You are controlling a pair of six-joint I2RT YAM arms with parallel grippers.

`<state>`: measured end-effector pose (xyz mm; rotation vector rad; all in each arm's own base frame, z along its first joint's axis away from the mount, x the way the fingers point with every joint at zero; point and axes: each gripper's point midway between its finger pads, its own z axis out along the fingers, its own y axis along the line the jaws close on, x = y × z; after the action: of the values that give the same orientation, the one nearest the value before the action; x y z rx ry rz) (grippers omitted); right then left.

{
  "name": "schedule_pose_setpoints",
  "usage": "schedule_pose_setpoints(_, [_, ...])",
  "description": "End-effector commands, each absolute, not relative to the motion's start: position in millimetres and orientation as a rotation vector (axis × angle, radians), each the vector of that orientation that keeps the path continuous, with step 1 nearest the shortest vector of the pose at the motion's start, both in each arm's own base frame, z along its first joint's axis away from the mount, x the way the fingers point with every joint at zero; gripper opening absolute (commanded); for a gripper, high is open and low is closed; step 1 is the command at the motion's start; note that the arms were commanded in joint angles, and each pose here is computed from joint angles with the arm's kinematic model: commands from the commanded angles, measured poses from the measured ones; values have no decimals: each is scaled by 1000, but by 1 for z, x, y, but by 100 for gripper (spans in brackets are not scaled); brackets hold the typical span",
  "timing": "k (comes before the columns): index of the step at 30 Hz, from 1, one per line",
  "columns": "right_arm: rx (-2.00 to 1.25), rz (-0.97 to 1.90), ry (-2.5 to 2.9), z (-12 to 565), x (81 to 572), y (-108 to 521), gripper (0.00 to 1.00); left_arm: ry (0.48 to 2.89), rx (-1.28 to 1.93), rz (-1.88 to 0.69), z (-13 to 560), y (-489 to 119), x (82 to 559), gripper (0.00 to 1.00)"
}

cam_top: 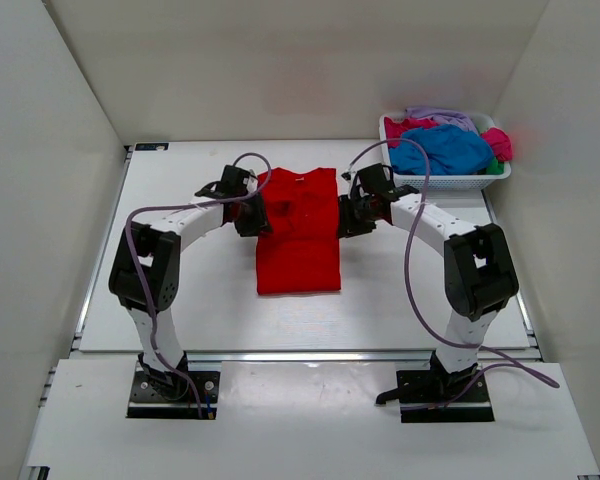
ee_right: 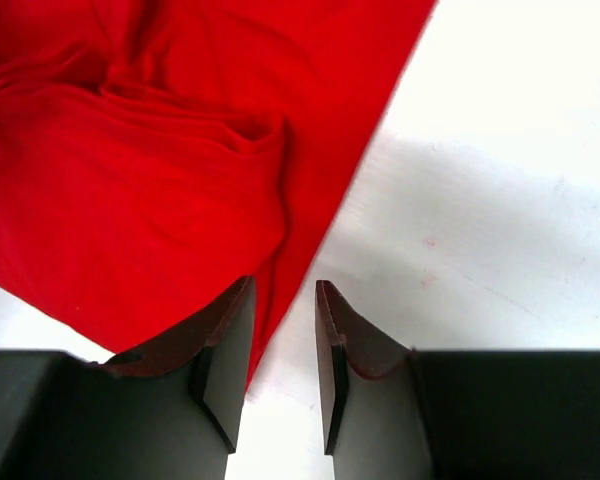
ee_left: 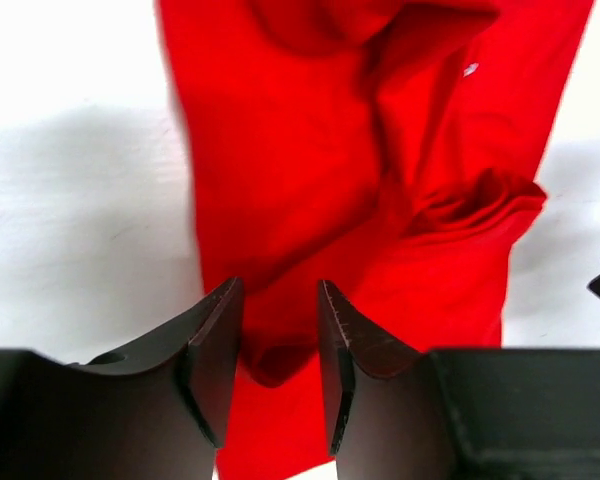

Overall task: Fold and stack the t-shirts
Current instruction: Fold the folded rectangular tshirt in 1/3 of the way

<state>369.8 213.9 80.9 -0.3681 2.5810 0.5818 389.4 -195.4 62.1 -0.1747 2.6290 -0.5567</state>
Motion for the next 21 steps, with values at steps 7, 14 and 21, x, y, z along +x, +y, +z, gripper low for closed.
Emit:
schedule_pose_setpoints(7, [-517,702,2398,102,383,234,34,2590,-132,-608,69,-197,395,50])
schedule_pose_setpoints(14, [-504,762,2381,88,393,245,42,2603,-122,-626,60,-197,389,49])
schedule_pose_setpoints(21, [-517,757,2414,64,400,257,41,2605,-104,-635,59,-205,393,43])
